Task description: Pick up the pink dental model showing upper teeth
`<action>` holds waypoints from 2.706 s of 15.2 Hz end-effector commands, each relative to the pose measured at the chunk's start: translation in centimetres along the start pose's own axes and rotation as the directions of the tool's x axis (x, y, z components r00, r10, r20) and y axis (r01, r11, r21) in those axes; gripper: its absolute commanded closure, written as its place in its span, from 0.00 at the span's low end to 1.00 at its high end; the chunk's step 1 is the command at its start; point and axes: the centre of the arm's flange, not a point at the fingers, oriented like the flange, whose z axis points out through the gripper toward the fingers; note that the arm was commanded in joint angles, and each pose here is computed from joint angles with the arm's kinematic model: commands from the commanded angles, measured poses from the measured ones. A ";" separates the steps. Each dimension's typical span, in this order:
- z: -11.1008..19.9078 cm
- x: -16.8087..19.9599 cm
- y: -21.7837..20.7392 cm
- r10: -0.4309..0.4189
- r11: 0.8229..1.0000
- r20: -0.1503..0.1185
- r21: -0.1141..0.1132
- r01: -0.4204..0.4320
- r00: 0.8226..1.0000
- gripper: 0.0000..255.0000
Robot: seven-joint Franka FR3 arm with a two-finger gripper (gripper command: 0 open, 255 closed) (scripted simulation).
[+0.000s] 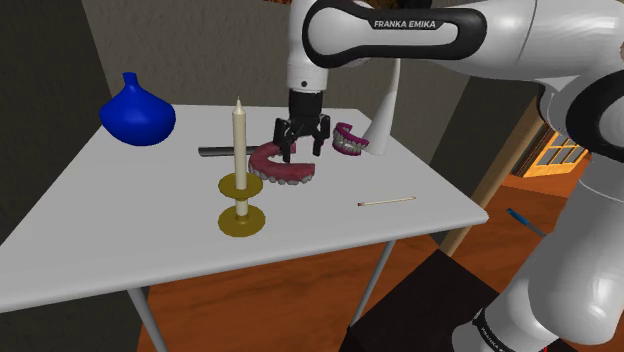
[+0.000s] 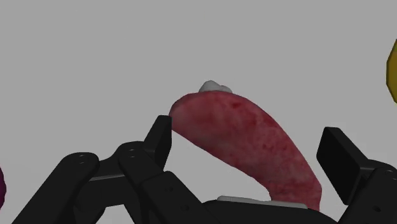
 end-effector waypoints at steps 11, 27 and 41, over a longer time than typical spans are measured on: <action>3.0 7.7 -5.6 -0.005 1.000 -0.005 -0.003 0.005 1.000 0.00; 3.3 7.7 -5.6 -0.005 1.000 -0.005 -0.003 0.005 1.000 1.00; -3.5 6.7 -5.9 -0.005 1.000 -0.005 -0.003 0.005 1.000 1.00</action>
